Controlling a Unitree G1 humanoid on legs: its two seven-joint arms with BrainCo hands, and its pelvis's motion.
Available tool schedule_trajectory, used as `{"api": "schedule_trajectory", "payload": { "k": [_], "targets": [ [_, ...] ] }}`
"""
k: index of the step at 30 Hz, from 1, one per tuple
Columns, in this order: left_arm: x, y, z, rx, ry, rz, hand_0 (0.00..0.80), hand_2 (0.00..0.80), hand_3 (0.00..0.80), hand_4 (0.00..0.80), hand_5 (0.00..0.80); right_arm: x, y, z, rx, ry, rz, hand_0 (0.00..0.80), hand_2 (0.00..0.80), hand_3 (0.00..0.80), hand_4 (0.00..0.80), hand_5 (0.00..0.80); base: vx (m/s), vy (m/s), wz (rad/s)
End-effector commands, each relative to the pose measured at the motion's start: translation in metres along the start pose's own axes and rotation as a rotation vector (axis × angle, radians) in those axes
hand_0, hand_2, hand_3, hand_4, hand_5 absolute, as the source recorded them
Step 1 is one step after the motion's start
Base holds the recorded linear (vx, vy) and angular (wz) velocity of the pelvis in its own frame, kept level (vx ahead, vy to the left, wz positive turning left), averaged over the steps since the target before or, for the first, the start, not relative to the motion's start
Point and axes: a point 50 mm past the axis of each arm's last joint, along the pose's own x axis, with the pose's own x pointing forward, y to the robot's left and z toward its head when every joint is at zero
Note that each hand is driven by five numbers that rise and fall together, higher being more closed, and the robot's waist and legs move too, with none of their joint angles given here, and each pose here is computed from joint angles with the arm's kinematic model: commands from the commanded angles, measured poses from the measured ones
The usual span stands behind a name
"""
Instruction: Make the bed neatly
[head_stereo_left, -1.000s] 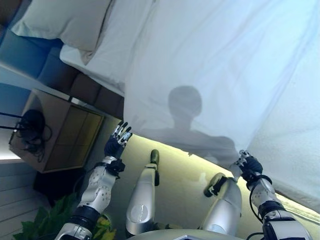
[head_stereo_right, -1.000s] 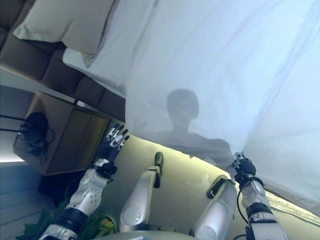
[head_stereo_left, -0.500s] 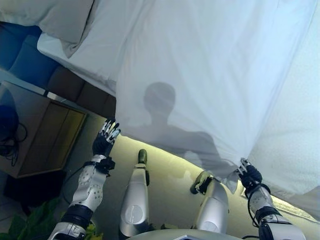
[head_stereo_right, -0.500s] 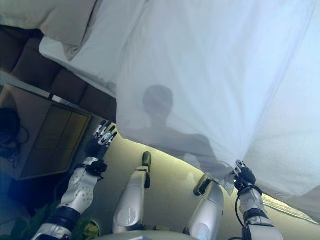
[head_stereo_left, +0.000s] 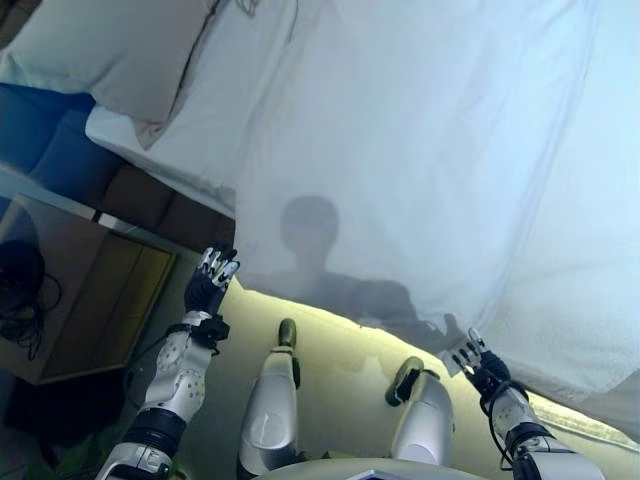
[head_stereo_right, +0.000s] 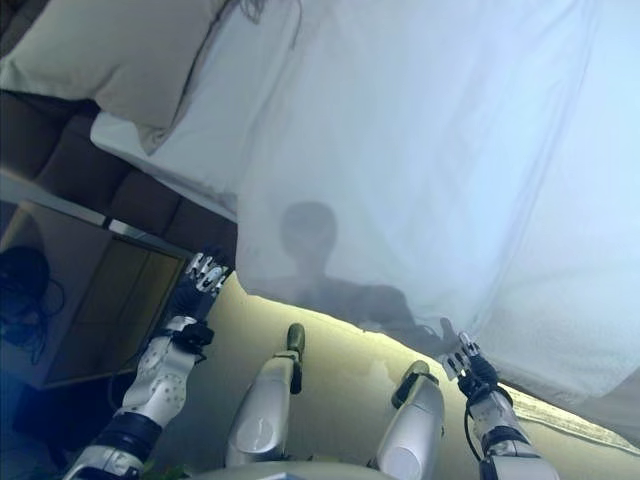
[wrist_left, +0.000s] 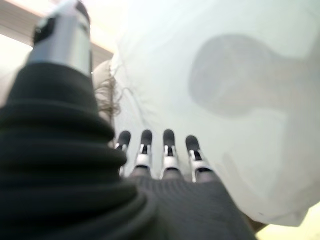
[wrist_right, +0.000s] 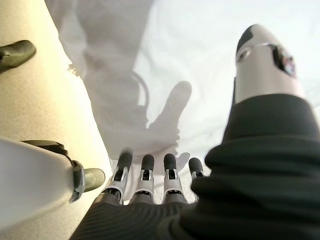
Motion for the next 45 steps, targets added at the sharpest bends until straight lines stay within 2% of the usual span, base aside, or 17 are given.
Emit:
{"api": "schedule_trajectory", "payload": {
  "k": [1,5,12,19,23,28,36,45],
  "targets": [
    [0.010,0.003,0.038,0.045,-0.146,0.006,0.000,0.000,0.000,0.000,0.000,-0.003,-0.008,0.002,0.079,-0.071,-0.046,0.000,0.000,0.000,0.000,0.000,0.093,-0.081,-0.08],
    [0.006,0.010,0.031,0.064,-0.101,0.062,0.000,0.000,0.000,0.000,0.000,-0.004,0.000,0.018,0.110,-0.177,-0.044,0.000,0.000,0.000,0.000,0.000,0.169,-0.089,-0.13],
    [-0.009,0.021,0.016,0.065,-0.003,0.116,0.000,0.000,0.000,0.000,0.000,-0.013,0.039,0.041,0.116,-0.350,0.070,0.000,0.000,0.000,0.000,0.000,0.161,-0.062,-0.11],
    [-0.012,0.023,-0.001,0.050,0.073,0.105,0.000,0.000,0.000,0.000,0.000,-0.012,0.073,0.039,0.063,-0.353,0.141,0.000,0.000,0.000,0.000,0.000,0.075,-0.038,-0.04],
    [-0.013,0.021,-0.012,0.038,0.126,0.104,0.000,0.000,0.000,0.000,0.000,-0.012,0.078,0.032,0.089,-0.346,0.192,0.000,0.000,0.000,0.000,0.000,0.020,-0.001,-0.01],
    [-0.015,0.018,-0.022,0.051,0.161,0.100,0.000,0.000,0.000,0.000,0.000,-0.013,0.077,0.011,-0.046,-0.272,0.256,0.000,0.000,0.000,0.000,0.000,-0.034,0.010,-0.01],
    [-0.019,0.019,-0.021,0.025,0.132,0.117,0.000,0.000,0.000,0.000,0.000,-0.020,0.076,-0.004,0.064,-0.267,0.301,0.000,0.000,0.000,0.000,0.000,0.000,0.000,0.00],
    [-0.020,0.018,-0.021,0.032,0.138,0.116,0.000,0.000,0.000,0.000,0.000,-0.022,0.071,-0.007,0.030,-0.269,0.297,0.000,0.000,0.000,0.000,0.000,0.000,0.000,0.00]
  ]
}}
